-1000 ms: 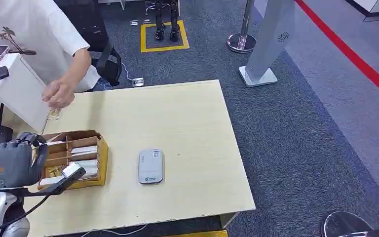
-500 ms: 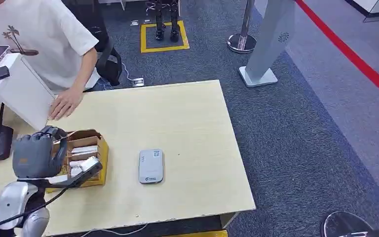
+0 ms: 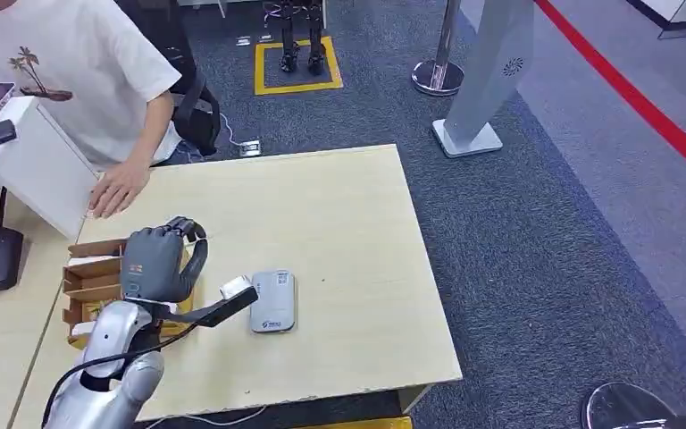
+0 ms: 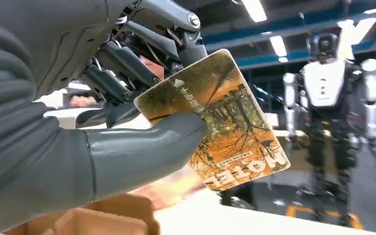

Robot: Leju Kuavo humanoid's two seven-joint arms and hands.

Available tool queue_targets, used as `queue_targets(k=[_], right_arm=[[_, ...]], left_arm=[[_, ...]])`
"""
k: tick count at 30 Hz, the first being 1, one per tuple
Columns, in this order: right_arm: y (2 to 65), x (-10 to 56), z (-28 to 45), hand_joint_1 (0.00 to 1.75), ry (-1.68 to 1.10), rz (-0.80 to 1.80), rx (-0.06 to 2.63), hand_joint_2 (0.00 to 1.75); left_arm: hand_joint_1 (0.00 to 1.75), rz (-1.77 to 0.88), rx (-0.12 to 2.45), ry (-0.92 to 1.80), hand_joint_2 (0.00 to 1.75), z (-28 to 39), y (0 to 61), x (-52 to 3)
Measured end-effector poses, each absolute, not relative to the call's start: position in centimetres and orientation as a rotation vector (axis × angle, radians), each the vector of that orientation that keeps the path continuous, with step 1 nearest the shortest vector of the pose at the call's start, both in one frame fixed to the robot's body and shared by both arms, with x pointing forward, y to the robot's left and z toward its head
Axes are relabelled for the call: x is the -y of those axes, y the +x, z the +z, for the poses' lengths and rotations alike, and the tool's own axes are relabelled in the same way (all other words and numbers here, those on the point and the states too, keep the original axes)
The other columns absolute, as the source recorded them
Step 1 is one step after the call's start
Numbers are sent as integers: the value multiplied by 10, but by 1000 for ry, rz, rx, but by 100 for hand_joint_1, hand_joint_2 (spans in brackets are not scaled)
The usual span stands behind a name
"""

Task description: Pass the card to the sensor for recognition and then transmit it.

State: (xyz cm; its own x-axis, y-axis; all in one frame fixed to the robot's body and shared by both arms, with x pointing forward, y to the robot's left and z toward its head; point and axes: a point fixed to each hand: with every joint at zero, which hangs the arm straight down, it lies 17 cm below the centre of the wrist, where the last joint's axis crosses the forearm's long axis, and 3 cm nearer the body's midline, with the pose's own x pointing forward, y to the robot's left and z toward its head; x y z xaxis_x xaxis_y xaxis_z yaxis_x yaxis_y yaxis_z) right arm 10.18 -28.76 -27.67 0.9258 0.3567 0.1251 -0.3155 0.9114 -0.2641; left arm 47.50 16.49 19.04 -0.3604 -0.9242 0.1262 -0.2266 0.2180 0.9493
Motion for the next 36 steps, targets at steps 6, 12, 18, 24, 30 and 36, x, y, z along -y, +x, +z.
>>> queue_targets(k=[6, 12, 18, 24, 30, 36], right_arm=[[104, 288, -276, 0, -246, 365, 169, 0], [107, 288, -276, 0, -247, 379, 171, 0], [110, 288, -275, 0, -252, 395, 171, 0], [110, 289, -275, 0, -254, 398, 169, 0], [111, 289, -275, 0, -254, 404, 167, 0], [111, 288, -275, 0, -252, 406, 167, 0]], left_arm=[[175, -1216, 1738, 959, 175, 158, 466, -119], [175, -1238, 1695, 880, 175, 125, 459, -92], [175, -1241, 1669, 822, 175, 107, 454, -77], [175, -1246, 1653, 797, 175, 98, 452, -70], [175, -1256, 1634, 780, 175, 90, 451, -66], [175, -1267, 1619, 775, 175, 84, 450, -64]])
